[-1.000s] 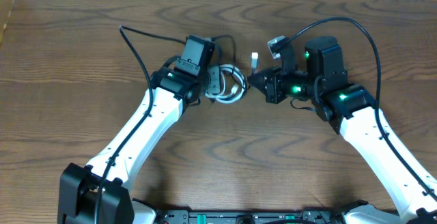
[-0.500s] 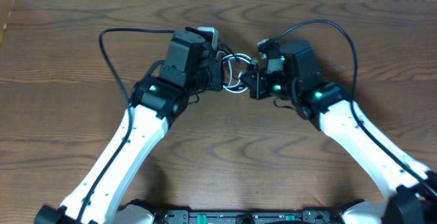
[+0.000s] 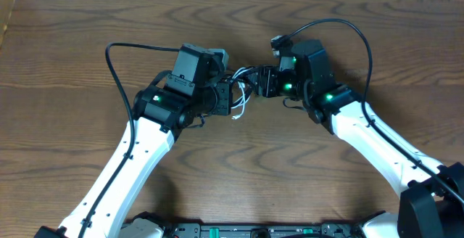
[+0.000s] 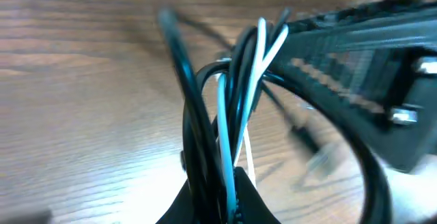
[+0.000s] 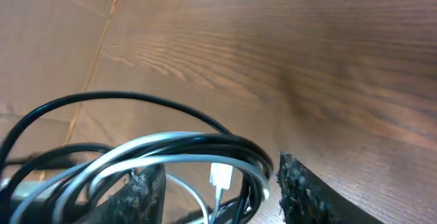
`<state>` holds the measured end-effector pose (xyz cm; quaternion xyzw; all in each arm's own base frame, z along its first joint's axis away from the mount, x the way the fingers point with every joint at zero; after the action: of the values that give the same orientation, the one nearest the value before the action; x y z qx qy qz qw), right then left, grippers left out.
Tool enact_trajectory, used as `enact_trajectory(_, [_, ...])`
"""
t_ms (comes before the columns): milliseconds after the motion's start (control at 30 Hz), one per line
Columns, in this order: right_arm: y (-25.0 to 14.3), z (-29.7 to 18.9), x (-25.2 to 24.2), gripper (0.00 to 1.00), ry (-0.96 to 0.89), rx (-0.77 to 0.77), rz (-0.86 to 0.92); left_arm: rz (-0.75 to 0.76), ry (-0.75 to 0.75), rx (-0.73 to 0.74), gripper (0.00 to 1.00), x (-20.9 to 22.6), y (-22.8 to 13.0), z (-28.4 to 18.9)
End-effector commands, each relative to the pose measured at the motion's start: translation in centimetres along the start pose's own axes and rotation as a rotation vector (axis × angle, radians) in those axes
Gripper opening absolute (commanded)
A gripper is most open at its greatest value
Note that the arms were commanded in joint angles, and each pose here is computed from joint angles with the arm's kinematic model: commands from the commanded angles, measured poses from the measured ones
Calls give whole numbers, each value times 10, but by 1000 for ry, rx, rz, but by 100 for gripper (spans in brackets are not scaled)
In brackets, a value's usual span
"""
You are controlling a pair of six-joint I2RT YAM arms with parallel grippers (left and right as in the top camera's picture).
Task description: Untangle cables
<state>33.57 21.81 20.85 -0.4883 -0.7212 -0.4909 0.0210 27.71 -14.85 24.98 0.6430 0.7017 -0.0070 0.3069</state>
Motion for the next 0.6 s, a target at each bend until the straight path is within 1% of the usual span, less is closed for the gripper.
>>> enact_trajectory(0, [12, -22, 11, 52, 116, -20, -37, 0, 69, -55, 7, 5, 7, -6])
enact_trajectory(233, [20, -50, 26, 57, 247, -43, -159, -10, 77, -28, 7, 7, 3, -4])
enact_trajectory(400, [12, -44, 41, 60, 304, -23, -276, -22, -24, 80, 7, -1, -7, 5])
enact_trajectory(567, [-3, -37, 52, 60, 327, 29, -366, -118, -7, 134, 7, 2, -12, 13])
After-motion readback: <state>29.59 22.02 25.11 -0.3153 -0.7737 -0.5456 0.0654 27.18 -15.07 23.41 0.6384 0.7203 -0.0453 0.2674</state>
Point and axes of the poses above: each gripper's point midway between its finger pads, its own z axis out along the fingers, its own x axis along the line the jaws close on, y = z × x, the point moved 7 cm from there along -z, back along the fingers, and after that the axes turned 14 degrees about -z, right-handed, at the moved point
